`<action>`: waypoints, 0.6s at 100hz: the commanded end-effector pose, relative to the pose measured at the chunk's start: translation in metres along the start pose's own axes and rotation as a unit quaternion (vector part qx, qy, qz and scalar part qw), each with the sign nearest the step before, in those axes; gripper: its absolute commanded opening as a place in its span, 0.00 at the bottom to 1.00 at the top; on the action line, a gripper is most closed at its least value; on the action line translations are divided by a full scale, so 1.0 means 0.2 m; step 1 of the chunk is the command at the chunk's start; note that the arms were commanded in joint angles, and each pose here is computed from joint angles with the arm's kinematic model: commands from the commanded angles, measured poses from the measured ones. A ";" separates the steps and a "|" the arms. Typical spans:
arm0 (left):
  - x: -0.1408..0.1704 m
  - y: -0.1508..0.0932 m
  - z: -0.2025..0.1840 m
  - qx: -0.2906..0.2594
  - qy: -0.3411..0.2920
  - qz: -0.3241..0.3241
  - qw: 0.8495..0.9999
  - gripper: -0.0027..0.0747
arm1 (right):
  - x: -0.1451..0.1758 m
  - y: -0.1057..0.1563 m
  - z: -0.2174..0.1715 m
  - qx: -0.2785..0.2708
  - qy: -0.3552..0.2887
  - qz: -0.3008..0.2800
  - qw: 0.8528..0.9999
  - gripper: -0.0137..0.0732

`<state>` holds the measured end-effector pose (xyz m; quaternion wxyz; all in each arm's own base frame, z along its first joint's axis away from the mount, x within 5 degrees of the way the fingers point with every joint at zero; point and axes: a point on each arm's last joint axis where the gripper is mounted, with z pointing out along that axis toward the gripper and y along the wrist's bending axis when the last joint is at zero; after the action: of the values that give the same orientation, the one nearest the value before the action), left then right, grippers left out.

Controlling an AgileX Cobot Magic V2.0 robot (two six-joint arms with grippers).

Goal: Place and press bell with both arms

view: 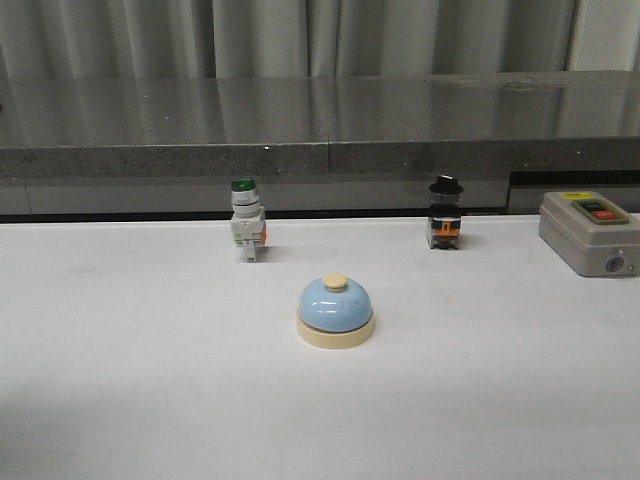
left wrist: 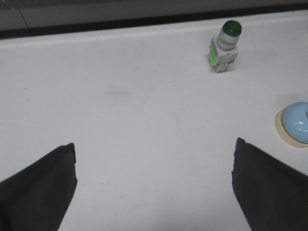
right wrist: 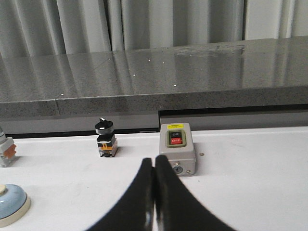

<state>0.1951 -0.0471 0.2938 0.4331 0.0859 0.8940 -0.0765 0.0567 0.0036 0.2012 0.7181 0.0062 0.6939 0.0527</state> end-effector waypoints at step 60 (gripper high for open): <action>0.05 -0.02 -0.55 0.009 -0.181 0.008 0.983 0.01 | -0.07 0.01 -0.01 -0.003 -0.054 -0.003 0.999 0.09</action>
<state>0.1030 -0.0271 0.3389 0.5516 0.0899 0.8245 -0.0887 0.0567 0.0036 0.2012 0.7181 0.0062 0.6939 0.0527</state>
